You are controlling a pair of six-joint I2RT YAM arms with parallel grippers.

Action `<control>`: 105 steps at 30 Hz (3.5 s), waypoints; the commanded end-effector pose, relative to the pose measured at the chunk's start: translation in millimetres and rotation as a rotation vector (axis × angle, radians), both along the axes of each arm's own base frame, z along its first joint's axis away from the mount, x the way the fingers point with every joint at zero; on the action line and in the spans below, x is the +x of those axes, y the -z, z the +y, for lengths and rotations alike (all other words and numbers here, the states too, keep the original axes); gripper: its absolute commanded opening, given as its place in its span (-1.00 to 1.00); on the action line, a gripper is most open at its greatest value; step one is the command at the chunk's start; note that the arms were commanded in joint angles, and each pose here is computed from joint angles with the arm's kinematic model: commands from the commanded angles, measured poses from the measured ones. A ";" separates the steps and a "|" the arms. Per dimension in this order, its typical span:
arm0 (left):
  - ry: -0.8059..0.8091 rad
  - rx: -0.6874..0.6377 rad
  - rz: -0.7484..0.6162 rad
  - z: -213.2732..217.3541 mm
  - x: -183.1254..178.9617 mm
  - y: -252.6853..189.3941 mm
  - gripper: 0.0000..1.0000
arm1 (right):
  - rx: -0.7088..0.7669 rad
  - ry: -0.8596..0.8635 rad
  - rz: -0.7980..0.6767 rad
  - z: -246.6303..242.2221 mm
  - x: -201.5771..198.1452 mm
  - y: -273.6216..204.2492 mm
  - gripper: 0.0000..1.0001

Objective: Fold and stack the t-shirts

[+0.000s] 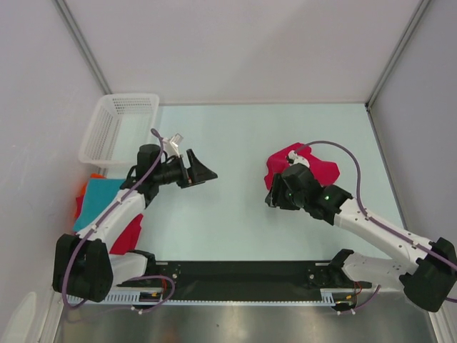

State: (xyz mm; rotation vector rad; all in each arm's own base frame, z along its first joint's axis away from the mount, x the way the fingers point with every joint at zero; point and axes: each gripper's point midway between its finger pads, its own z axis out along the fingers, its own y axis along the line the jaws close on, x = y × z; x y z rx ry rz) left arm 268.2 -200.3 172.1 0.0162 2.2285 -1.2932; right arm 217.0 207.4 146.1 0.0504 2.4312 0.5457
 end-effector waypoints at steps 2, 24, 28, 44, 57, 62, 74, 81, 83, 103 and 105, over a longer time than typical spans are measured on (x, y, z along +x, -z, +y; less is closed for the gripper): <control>0.080 -0.100 -0.083 -21.7 0.2 -59.9 0.96 | 0.006 0.134 -0.016 -2.7 0.5 1.9 0.14; -0.038 0.115 -0.023 -25.1 50.8 -98.3 0.99 | -0.138 -0.007 -0.066 5.5 -2.3 -8.4 0.21; -0.026 0.116 0.007 -28.0 51.0 -99.4 0.99 | -0.085 -0.098 -0.056 33.7 2.7 -8.1 0.21; 0.017 -0.026 -0.041 -47.0 33.7 -37.8 0.99 | -0.165 -0.091 -0.065 44.9 20.9 -12.7 0.22; 0.167 -0.328 0.207 -102.5 82.2 33.8 0.99 | -0.379 -0.017 -0.032 28.6 70.8 0.8 0.23; 0.189 -0.499 0.163 -109.4 88.5 9.4 0.99 | -0.404 0.023 -0.031 29.0 89.7 -4.4 0.23; 0.348 -0.699 0.146 -134.3 56.7 -12.0 0.99 | -0.404 0.220 -0.032 -29.1 77.0 -25.4 0.31; 0.366 -0.490 0.184 -177.2 51.0 31.4 0.99 | -0.400 0.245 -0.032 -49.5 70.3 -35.1 0.32; 0.356 -0.230 0.153 -185.3 57.4 60.8 0.99 | -0.406 0.246 -0.027 -52.9 67.9 -34.1 0.32; 0.288 0.104 0.279 -210.2 64.8 140.6 0.99 | -0.395 0.246 0.011 -77.1 68.3 -14.2 0.33; 0.285 0.099 0.279 -210.2 64.6 143.7 0.98 | -0.394 0.242 0.014 -75.7 69.1 -11.9 0.33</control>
